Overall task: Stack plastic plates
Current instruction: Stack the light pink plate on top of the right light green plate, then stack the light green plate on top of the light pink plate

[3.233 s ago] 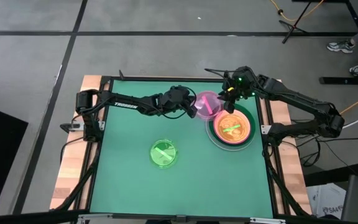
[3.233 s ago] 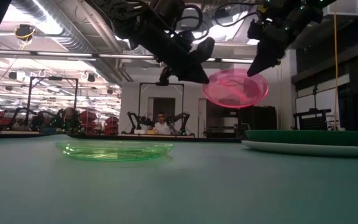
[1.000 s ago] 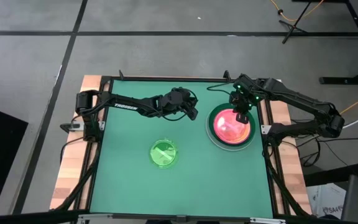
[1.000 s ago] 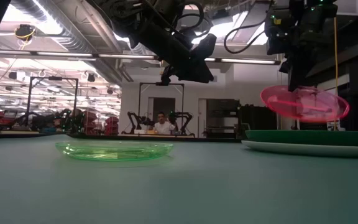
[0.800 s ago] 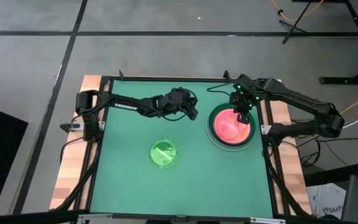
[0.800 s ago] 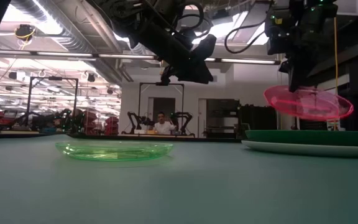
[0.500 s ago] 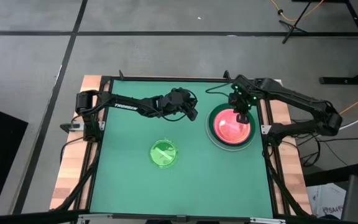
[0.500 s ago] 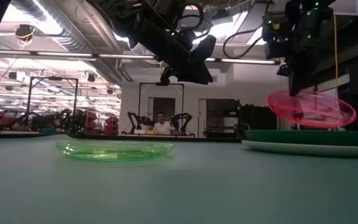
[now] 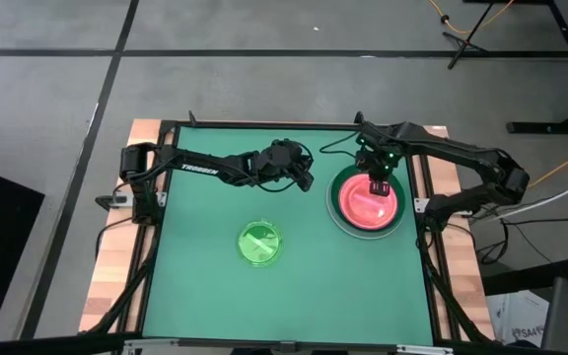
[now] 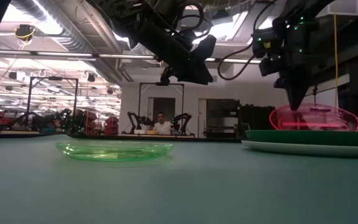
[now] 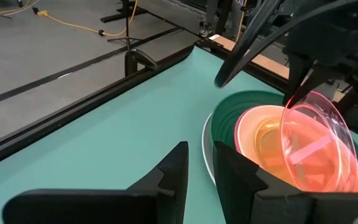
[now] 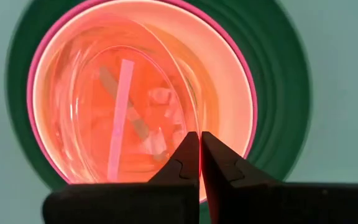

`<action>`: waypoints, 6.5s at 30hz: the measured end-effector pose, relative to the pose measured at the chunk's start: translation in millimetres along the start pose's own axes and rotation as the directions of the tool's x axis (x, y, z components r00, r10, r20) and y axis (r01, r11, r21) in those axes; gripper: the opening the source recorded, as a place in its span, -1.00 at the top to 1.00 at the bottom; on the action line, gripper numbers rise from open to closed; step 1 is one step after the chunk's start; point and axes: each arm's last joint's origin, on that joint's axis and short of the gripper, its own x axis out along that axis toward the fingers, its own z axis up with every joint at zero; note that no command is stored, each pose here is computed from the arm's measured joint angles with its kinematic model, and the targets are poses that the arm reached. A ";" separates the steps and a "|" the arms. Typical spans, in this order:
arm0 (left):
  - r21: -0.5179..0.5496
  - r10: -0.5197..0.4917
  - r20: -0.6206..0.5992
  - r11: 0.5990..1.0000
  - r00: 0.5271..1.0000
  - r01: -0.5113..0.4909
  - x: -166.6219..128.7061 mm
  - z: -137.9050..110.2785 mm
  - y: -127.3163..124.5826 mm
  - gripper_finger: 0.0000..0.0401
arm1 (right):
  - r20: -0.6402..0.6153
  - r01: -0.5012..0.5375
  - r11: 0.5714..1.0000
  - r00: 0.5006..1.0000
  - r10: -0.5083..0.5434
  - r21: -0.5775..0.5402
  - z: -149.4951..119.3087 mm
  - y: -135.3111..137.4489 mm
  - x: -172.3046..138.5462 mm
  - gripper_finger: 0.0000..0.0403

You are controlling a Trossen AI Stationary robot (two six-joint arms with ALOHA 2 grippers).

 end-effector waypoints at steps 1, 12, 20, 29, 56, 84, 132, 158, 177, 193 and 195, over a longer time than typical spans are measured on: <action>0.000 0.000 0.000 1.000 1.000 0.000 0.0 0.0 0.0 0.66 | -0.006 -0.003 1.000 1.000 0.003 0.001 0.6 -0.5 1.5 1.00; 0.000 0.000 0.000 1.000 1.000 0.000 0.0 0.0 -0.2 0.66 | -0.032 -0.012 1.000 0.999 0.012 0.006 3.2 -2.6 7.7 1.00; 0.000 0.000 0.000 1.000 1.000 0.000 0.0 -0.2 -0.1 0.66 | -0.032 -0.012 1.000 0.999 0.012 0.006 3.2 -2.6 7.7 1.00; 0.001 0.000 -0.001 1.000 1.000 0.000 0.0 -0.2 -0.1 0.66 | -0.031 -0.012 1.000 0.999 0.012 0.007 3.3 -2.6 7.7 0.73; 0.114 -0.223 -0.487 0.942 0.844 0.315 -36.7 -14.3 5.3 0.66 | -0.033 -0.003 1.000 0.999 0.004 0.006 3.3 -2.9 7.7 0.56; 0.193 0.081 -0.892 0.958 0.444 0.213 -97.3 -93.7 18.1 0.66 | -0.011 0.007 1.000 1.000 -0.007 0.003 5.5 -3.9 7.9 0.56; -0.011 -0.058 -0.876 0.995 0.478 0.100 -88.0 -121.2 20.2 0.66 | -0.010 0.007 1.000 1.000 -0.007 0.003 5.6 -3.9 7.9 0.56; -0.047 -0.116 -0.786 0.990 0.607 0.129 -74.3 -118.4 12.8 0.99 | 0.017 0.006 1.000 1.000 -0.006 0.001 7.7 -4.5 7.4 0.56; -0.096 -0.242 -0.574 0.969 0.782 0.229 -47.5 -89.8 20.1 1.00 | 0.061 -0.001 1.000 0.998 0.002 -0.008 13.7 -4.8 -3.4 0.56; -0.055 -0.287 -0.345 0.957 0.894 0.286 -34.1 -64.8 22.5 1.00 | 0.311 0.086 0.996 0.946 -0.089 0.021 44.0 -12.4 -46.3 0.56; -0.056 -0.283 -0.342 0.958 0.896 0.281 -33.3 -64.0 24.3 1.00 | 0.345 0.068 0.998 0.936 -0.068 0.012 46.8 -12.1 -47.1 0.56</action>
